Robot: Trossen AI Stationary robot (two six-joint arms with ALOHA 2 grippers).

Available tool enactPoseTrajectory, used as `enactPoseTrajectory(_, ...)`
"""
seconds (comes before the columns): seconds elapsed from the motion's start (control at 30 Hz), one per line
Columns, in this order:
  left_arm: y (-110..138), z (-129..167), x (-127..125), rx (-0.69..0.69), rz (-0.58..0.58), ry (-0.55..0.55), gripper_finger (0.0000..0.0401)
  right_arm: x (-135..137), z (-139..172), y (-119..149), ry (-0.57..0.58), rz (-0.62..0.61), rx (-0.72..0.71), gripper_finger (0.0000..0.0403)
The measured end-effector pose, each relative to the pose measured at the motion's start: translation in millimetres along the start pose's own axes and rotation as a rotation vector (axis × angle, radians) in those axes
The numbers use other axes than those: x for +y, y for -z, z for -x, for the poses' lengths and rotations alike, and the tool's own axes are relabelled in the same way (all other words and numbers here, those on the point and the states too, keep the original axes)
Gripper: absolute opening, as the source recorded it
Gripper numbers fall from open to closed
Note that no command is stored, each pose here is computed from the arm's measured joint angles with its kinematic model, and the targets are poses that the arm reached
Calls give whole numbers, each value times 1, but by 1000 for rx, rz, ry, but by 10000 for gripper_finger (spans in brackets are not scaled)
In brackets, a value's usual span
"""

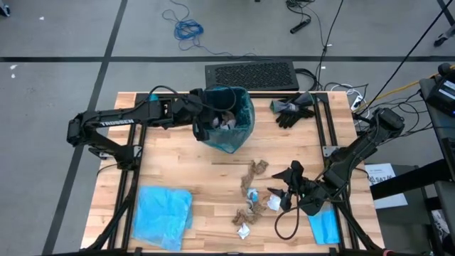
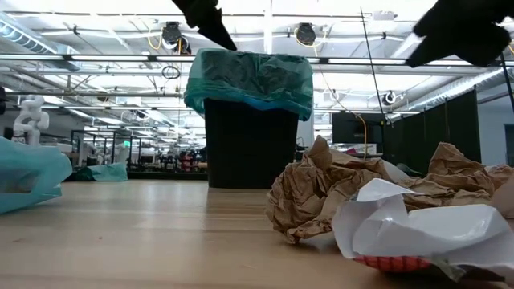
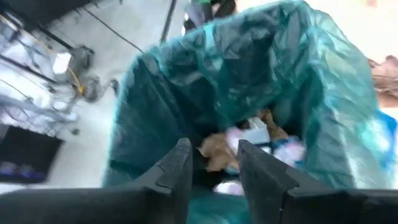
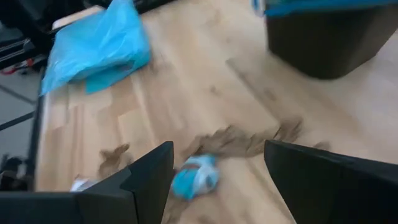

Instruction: Place trash/remove bag and relplace

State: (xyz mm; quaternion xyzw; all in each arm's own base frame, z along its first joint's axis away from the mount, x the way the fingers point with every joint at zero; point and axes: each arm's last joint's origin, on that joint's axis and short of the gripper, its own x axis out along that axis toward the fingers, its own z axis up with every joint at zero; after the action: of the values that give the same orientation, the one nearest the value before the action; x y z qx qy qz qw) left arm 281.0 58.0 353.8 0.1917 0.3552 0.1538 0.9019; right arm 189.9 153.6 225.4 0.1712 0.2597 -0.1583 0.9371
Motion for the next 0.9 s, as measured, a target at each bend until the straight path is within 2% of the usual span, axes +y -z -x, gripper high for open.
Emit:
enactPoseTrajectory(0.17, -3, 19, -26, 8, 23, 95, 139, 9, -1, 19, -35, -28, 85, 242)
enactPoseTrajectory(0.47, -16, 53, -91, -81, -93, 282, 136, 25, -16, 62, -50, -71, 259, 242)
enactPoseTrajectory(0.63, -18, 68, -112, -107, -108, 288, 136, 33, -26, 75, -66, -66, 260, 242)
enactPoseTrajectory(0.9, -18, 86, -134, -140, -127, 334, 136, 31, -45, 101, 18, -63, 295, 242)
